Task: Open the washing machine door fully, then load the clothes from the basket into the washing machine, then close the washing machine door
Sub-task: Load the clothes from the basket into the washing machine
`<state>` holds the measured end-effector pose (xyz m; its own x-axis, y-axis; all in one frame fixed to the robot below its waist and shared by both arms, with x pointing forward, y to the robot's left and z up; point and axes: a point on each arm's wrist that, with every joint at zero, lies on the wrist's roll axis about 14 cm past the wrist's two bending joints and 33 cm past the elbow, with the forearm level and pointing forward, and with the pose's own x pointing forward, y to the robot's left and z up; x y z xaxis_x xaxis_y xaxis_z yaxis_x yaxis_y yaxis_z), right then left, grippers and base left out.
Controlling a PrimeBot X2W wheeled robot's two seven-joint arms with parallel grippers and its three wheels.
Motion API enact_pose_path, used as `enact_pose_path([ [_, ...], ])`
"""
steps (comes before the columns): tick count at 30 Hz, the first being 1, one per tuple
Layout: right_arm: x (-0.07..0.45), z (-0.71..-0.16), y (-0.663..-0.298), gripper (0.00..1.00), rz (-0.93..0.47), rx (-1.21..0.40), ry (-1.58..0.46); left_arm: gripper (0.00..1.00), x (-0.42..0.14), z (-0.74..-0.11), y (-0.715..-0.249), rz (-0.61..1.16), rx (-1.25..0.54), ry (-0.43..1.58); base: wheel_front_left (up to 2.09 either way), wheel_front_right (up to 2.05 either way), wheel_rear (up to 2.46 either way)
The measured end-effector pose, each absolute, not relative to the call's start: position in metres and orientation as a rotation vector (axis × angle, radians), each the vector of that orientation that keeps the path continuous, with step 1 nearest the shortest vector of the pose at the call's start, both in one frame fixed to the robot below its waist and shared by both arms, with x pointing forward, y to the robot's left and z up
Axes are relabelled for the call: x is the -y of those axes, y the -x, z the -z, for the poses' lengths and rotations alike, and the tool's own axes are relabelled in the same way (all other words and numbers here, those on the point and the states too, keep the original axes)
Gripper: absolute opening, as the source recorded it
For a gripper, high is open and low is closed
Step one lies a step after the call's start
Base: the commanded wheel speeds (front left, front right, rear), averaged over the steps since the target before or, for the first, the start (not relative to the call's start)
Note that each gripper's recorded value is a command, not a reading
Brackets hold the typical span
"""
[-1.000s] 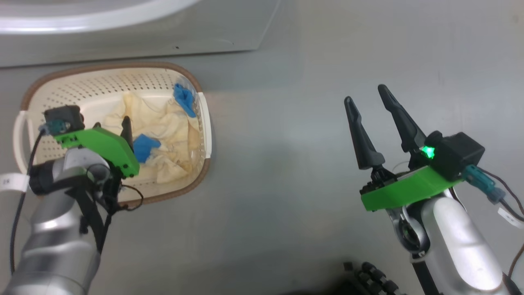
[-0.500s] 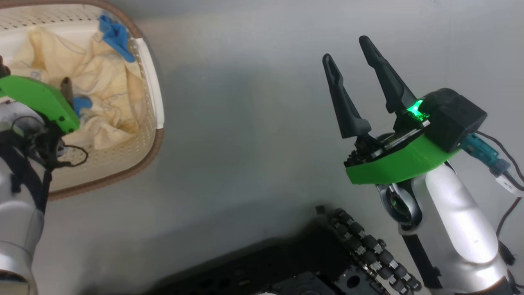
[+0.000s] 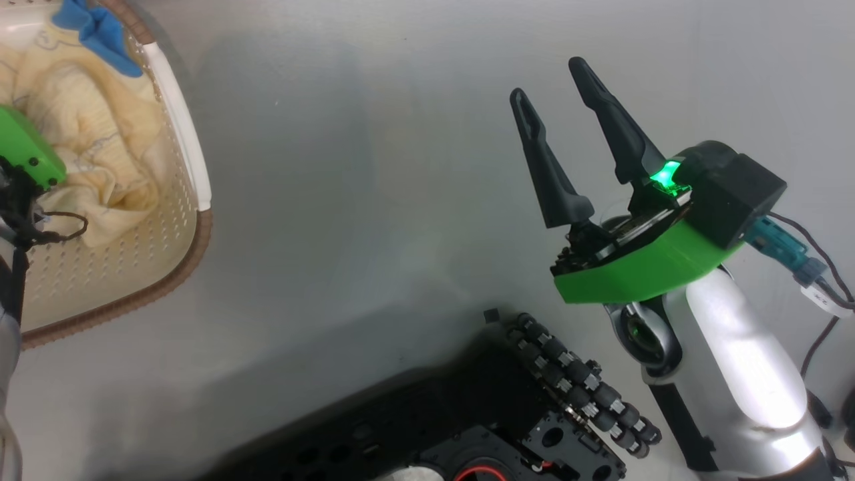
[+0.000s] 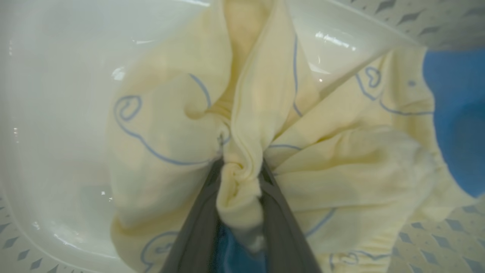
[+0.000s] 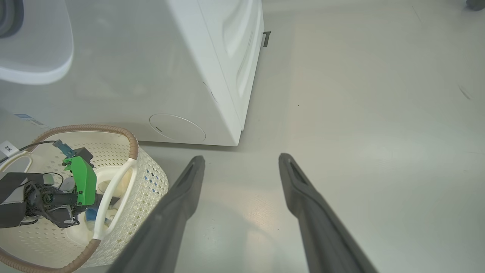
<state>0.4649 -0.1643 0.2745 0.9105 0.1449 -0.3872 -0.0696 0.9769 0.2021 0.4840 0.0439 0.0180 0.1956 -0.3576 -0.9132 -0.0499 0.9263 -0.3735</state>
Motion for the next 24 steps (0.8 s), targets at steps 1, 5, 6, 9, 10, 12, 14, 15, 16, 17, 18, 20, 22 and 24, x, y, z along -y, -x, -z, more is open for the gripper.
enact_pose_path([
  [1,0.164,-0.275,-0.465,1.0,-0.111,-0.412,-0.186,0.0,-0.044,-0.018,-0.484,0.222,-1.365,0.355,0.0,0.0,0.0],
  [5,0.165,-0.277,-0.466,1.0,-0.107,-0.404,-0.193,0.0,-0.046,-0.02,-0.485,0.228,-1.361,0.337,0.0,0.0,0.0],
  [6,0.165,-0.277,-0.467,1.0,-0.107,-0.402,-0.194,0.0,-0.047,-0.021,-0.485,0.23,-1.357,0.332,0.0,0.0,0.0],
  [9,0.165,-0.28,-0.47,1.0,-0.105,-0.39,-0.196,0.0,-0.047,-0.025,-0.486,0.223,-1.332,0.333,0.0,0.0,0.0],
  [10,0.165,-0.281,-0.471,1.0,-0.105,-0.385,-0.196,0.0,-0.047,-0.028,-0.487,0.226,-1.326,0.328,0.0,0.0,0.0],
  [12,0.165,-0.285,-0.474,1.0,-0.105,-0.371,-0.198,0.0,-0.047,-0.034,-0.488,0.241,-1.301,0.316,0.0,0.0,0.0],
  [14,0.166,-0.291,-0.478,1.0,-0.108,-0.354,-0.189,0.0,-0.049,-0.04,-0.488,0.249,-1.275,0.297,0.0,0.0,0.0],
  [15,0.167,-0.293,-0.479,1.0,-0.107,-0.345,-0.187,0.0,-0.049,-0.044,-0.489,0.248,-1.255,0.296,0.0,0.0,0.0],
  [16,0.167,-0.296,-0.481,1.0,-0.106,-0.338,-0.183,0.0,-0.05,-0.048,-0.492,0.251,-1.231,0.297,0.0,0.0,0.0],
  [17,0.168,-0.298,-0.482,1.0,-0.104,-0.331,-0.181,0.0,-0.05,-0.053,-0.496,0.252,-1.204,0.293,0.0,0.0,0.0],
  [18,0.169,-0.301,-0.483,1.0,-0.103,-0.323,-0.179,0.0,-0.051,-0.059,-0.5,0.249,-1.174,0.293,0.0,0.0,0.0],
  [20,0.169,-0.308,-0.486,1.0,-0.103,-0.305,-0.175,0.0,-0.054,-0.072,-0.51,0.25,-1.111,0.281,0.0,0.0,0.0],
  [22,0.17,-0.316,-0.488,1.0,-0.101,-0.287,-0.17,0.0,-0.058,-0.085,-0.518,0.242,-1.049,0.275,0.0,0.0,0.0],
  [24,0.172,-0.323,-0.489,1.0,-0.097,-0.27,-0.165,0.0,-0.063,-0.099,-0.525,0.236,-0.987,0.263,0.0,0.0,0.0],
])
